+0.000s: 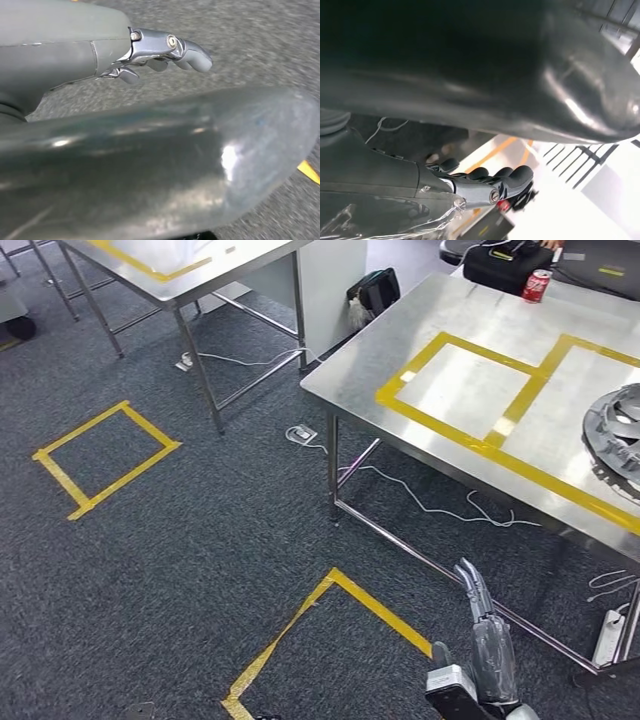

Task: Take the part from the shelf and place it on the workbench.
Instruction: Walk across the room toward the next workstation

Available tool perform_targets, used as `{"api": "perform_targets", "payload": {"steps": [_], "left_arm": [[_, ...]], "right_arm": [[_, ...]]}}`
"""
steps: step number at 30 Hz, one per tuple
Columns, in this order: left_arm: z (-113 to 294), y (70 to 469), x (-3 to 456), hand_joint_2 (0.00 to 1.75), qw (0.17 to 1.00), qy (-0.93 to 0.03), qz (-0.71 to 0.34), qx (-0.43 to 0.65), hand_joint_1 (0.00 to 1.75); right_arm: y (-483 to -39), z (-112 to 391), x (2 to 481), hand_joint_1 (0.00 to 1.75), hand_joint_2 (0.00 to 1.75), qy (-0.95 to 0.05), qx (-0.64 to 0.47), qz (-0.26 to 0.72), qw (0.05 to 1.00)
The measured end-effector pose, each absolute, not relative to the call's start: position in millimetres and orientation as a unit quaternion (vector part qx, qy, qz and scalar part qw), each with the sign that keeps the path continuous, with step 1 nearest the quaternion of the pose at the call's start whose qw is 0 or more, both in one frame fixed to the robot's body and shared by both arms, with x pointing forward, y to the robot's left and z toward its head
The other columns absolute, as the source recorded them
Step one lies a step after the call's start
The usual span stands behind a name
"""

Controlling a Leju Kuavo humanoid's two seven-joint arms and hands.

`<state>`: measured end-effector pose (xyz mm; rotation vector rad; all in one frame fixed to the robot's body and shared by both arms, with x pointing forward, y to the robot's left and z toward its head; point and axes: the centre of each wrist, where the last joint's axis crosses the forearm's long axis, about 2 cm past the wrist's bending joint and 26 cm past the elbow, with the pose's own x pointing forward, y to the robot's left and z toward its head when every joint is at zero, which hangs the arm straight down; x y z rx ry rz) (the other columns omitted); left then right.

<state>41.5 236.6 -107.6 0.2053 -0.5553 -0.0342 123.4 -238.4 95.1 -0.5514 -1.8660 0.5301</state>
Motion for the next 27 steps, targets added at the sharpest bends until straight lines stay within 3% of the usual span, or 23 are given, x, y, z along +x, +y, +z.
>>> {"api": "perform_targets", "payload": {"steps": [27], "left_arm": [[-107.5, 232.1, 35.8, 0.00, 0.960, -0.255, 0.001, 0.115, 0.00]], "right_arm": [[-235.8, 83.0, 135.5, 0.00, 0.00, -0.781, -0.226, 0.261, 0.521]]}}
